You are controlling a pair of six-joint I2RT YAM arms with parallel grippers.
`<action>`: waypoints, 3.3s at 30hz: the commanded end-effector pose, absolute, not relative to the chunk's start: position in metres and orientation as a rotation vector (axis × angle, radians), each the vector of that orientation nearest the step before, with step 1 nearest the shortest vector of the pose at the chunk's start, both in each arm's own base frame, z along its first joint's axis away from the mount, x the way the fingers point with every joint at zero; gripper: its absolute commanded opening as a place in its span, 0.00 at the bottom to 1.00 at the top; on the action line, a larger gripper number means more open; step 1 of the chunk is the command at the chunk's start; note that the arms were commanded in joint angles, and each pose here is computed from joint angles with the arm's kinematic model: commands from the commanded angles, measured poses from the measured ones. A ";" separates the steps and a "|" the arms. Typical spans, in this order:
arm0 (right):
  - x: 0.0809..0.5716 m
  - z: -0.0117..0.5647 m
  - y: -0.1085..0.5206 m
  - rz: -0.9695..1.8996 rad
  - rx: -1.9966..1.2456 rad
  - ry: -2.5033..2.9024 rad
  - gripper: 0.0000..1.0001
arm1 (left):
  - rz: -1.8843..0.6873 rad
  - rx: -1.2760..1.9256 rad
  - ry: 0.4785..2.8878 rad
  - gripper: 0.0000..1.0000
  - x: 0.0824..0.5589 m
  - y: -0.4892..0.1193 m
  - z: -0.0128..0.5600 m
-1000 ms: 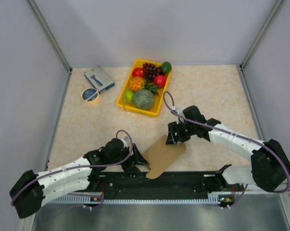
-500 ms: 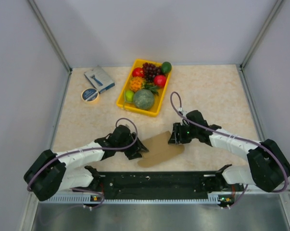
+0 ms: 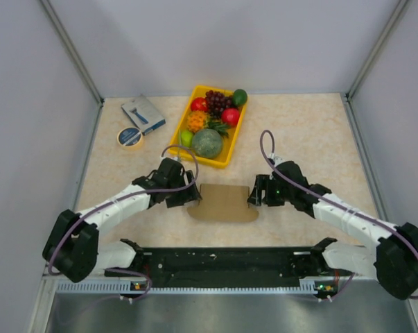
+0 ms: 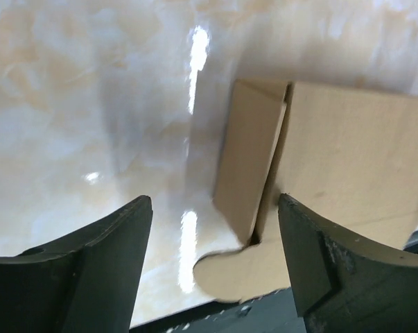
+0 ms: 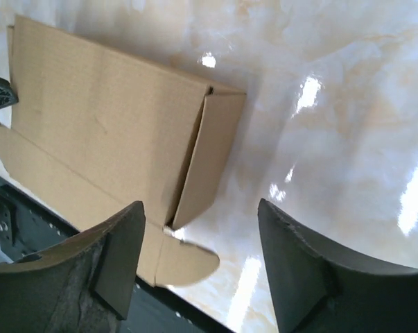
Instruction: Fold the paper box
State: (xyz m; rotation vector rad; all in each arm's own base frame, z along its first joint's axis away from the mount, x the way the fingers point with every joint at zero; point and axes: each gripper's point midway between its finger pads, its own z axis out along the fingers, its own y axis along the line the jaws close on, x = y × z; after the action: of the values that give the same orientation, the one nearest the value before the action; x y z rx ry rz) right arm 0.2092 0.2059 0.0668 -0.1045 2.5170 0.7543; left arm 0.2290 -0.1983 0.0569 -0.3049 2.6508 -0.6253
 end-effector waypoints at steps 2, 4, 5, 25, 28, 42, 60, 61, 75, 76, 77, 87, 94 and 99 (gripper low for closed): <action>0.187 0.097 0.191 0.688 -0.235 2.458 0.72 | -0.554 -0.073 2.637 0.79 0.196 -0.169 0.078; 0.179 0.109 0.196 0.727 -0.251 2.421 0.72 | -0.632 -0.015 2.624 0.77 0.184 -0.174 0.088; 0.176 0.112 0.199 0.749 -0.233 2.419 0.71 | -0.675 0.024 2.585 0.76 0.180 -0.180 0.099; 0.175 0.101 0.240 0.914 -0.185 2.465 0.53 | -0.651 0.144 2.571 0.62 0.188 -0.218 0.102; 0.172 0.096 0.242 0.934 -0.185 2.477 0.52 | -0.686 0.160 2.577 0.61 0.185 -0.222 0.096; 0.160 0.085 0.251 1.020 -0.250 2.513 0.53 | -0.807 0.171 2.614 0.61 0.164 -0.226 0.094; 0.166 0.088 0.212 0.673 -0.418 2.570 0.75 | -0.859 0.233 2.669 0.62 0.156 -0.235 0.081; 0.164 0.090 0.205 0.640 -0.429 2.577 0.76 | -0.851 0.227 2.679 0.61 0.156 -0.235 0.078; 0.161 0.108 0.233 0.855 -0.389 2.541 0.69 | -0.799 0.289 2.614 0.74 0.164 -0.229 0.100; 0.161 0.108 0.236 0.874 -0.385 2.539 0.67 | -0.818 0.307 2.585 0.76 0.165 -0.231 0.107; 0.158 0.105 0.238 0.895 -0.385 2.550 0.62 | -0.820 0.318 2.571 0.78 0.167 -0.231 0.109; 0.147 0.091 0.243 0.939 -0.398 2.613 0.60 | -0.807 0.414 2.679 0.78 0.161 -0.237 0.093; 0.130 0.082 0.244 1.009 -0.342 2.701 0.53 | -0.879 0.416 2.697 0.75 0.150 -0.239 0.091; 0.123 0.080 0.245 1.054 -0.273 2.744 0.60 | -0.893 0.380 2.731 0.69 0.146 -0.239 0.079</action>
State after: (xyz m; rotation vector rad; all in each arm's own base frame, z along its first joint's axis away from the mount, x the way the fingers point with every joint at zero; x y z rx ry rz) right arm 0.1269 0.2351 0.0730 -0.3203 2.7403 0.9687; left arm 0.1483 -0.2356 0.0818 0.3958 2.7320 -0.8443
